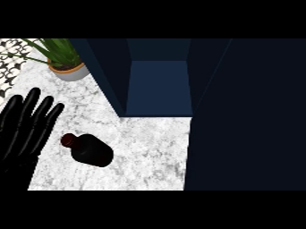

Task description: Pick up the wine, place it into the cabinet and close the cabinet

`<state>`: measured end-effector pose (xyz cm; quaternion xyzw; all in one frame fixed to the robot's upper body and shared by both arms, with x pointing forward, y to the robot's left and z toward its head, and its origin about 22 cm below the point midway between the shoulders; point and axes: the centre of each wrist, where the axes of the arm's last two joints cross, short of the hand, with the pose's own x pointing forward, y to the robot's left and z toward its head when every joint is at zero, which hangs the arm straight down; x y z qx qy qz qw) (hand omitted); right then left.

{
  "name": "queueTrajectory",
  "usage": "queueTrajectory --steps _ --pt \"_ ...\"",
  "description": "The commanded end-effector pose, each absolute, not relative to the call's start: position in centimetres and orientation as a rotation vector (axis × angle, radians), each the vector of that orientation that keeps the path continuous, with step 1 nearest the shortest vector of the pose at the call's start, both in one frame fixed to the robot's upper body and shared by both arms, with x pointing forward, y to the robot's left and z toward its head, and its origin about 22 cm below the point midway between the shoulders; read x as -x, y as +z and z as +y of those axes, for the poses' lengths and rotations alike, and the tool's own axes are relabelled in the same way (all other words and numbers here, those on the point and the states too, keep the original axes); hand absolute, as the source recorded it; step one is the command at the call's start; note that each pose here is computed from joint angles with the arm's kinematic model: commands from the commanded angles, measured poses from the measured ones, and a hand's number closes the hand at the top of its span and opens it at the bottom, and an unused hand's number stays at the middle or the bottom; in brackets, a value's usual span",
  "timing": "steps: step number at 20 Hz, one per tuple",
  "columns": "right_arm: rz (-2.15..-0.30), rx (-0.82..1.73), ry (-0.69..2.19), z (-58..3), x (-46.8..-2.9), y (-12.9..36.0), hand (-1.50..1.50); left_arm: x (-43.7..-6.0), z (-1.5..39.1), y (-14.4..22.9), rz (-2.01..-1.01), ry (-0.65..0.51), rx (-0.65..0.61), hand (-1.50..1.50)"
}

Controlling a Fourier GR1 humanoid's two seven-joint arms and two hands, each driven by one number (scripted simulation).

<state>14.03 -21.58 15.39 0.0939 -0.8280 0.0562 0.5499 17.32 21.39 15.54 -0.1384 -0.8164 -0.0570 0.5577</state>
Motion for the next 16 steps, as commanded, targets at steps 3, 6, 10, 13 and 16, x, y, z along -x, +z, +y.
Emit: queueTrajectory --steps 3,6,10,13,16 --pt "-1.938 -0.263 0.135 -20.5 -12.0 18.1 -1.50 -15.0 22.2 19.2 -1.898 -0.131 0.359 -1.50" --pt "-1.947 -0.263 0.142 -19.8 -11.3 18.1 -1.50 -14.5 21.4 19.2 -1.887 -0.120 0.359 -1.50" --pt "-1.939 -0.264 0.118 -18.8 -10.5 19.5 -1.50 -14.4 20.7 19.9 -1.854 -0.105 0.321 -1.50" --pt "-1.949 -0.279 0.137 -19.3 -10.0 20.6 -1.50 -15.0 21.1 20.7 -1.840 -0.103 0.318 -1.50" --pt "-1.931 -0.271 0.121 -19.4 -8.7 20.3 -1.50 -16.1 21.1 19.8 -1.847 -0.079 0.278 -1.50"
